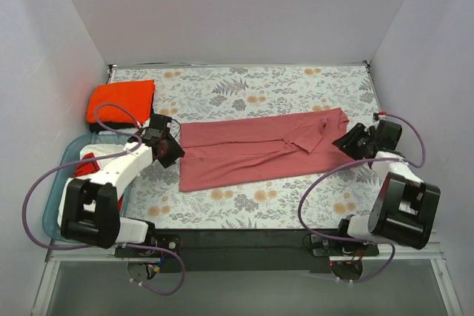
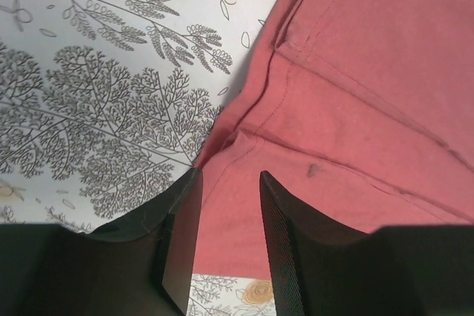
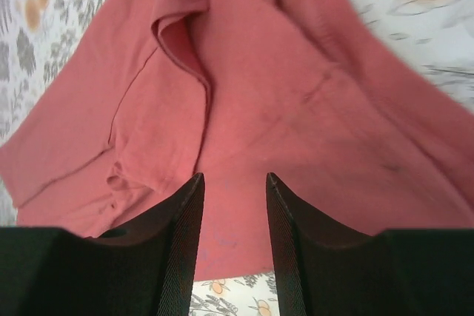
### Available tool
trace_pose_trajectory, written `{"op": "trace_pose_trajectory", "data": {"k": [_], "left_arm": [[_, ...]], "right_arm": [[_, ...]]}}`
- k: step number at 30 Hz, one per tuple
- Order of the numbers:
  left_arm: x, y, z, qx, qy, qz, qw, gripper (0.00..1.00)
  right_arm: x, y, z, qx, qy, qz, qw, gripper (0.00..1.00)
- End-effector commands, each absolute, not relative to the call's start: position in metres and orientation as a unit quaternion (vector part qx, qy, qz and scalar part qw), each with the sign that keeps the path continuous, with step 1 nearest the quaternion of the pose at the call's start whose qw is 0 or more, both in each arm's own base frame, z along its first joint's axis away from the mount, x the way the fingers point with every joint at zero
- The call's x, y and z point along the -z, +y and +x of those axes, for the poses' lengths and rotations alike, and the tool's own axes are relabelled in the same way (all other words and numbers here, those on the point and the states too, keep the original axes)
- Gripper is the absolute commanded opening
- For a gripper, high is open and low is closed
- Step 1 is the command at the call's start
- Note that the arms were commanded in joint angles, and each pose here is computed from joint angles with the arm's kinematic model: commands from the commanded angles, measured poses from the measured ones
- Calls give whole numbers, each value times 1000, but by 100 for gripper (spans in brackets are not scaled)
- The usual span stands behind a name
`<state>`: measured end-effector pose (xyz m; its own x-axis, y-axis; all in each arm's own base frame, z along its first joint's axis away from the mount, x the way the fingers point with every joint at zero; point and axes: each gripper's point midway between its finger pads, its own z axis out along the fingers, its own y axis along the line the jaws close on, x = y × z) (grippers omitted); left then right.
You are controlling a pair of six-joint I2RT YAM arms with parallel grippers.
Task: Fold and stack the t-shirts
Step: Fold the tshirt
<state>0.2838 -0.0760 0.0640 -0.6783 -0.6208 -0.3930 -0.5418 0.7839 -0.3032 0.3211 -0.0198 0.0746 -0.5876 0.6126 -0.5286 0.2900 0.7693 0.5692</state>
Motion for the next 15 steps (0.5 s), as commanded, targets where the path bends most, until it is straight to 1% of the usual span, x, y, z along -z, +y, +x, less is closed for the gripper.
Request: {"op": "trace_pose_trajectory", "data": {"k": [1,6,9,13,14,15], "left_arm": [[-71,-86,308,93,916,-283,270,35],[-54,-85,312,67,925,-274,255,36],[-48,-86,314,62,926,-273,253,34],[-41,-85,310,55,927,-277,246,27],[-39,-84,309,51,927,-279,245,21],[-35,-83,305,47,928,-282,240,18]], "right_arm": [[-78,17,338,-281,868,192,362,45],[-56,35,338,-291,876,172,344,44],[-43,34,336,-285,882,178,329,43],[-25,27,329,-260,892,196,314,43],[-21,25,327,-254,894,201,311,43],[-14,23,324,-247,896,210,303,43]]}}
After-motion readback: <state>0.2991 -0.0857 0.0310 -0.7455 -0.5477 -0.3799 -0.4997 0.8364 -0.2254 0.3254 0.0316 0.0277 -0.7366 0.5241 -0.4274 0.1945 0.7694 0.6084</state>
